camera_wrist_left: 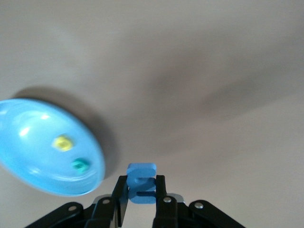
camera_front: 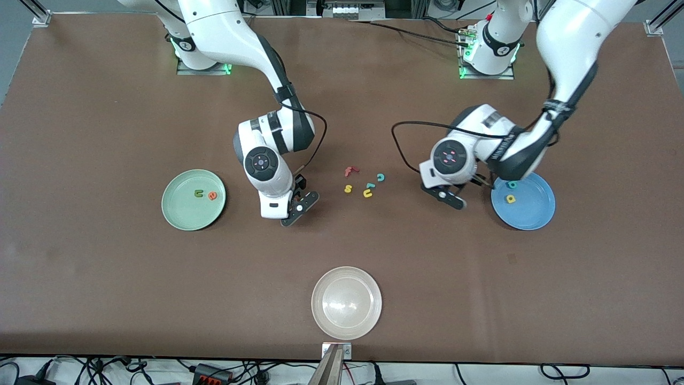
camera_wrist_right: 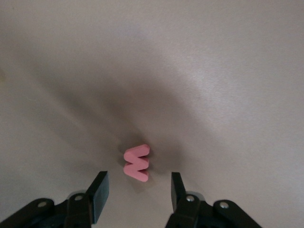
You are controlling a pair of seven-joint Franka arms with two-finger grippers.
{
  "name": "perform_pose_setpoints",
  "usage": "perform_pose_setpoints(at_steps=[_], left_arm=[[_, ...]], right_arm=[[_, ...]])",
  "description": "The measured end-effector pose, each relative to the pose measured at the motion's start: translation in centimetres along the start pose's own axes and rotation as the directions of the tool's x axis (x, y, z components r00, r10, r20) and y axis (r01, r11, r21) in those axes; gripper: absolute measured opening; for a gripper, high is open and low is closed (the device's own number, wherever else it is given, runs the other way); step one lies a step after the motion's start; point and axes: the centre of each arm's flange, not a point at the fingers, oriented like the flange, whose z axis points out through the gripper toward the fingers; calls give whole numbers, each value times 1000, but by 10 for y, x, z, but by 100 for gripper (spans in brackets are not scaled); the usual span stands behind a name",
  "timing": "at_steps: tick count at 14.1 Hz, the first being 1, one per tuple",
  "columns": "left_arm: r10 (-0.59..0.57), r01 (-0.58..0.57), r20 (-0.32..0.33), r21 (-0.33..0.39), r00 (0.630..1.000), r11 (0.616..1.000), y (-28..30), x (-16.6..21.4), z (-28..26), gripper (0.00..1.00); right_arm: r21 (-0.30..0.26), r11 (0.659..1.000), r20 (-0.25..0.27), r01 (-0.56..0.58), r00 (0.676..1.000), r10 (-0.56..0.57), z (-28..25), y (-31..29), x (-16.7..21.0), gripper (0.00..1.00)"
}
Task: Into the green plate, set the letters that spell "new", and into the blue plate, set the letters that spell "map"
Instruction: 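Carry the blue letter to the blue plate while the right gripper grasps pink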
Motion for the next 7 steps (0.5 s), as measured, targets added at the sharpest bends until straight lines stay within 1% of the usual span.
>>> perform_pose_setpoints(at_steps=[4,7], left_arm=[[-32,32,19,9,999,999,-121,-21,37,27],[-59,59,11,-38,998,998,-154,-22,73,27]], right_arm=[[-19,1000,-6,11,1000,-11,14,-5,2,60],[-30,999,-9,15,1000,-15,23,-7,3,59]])
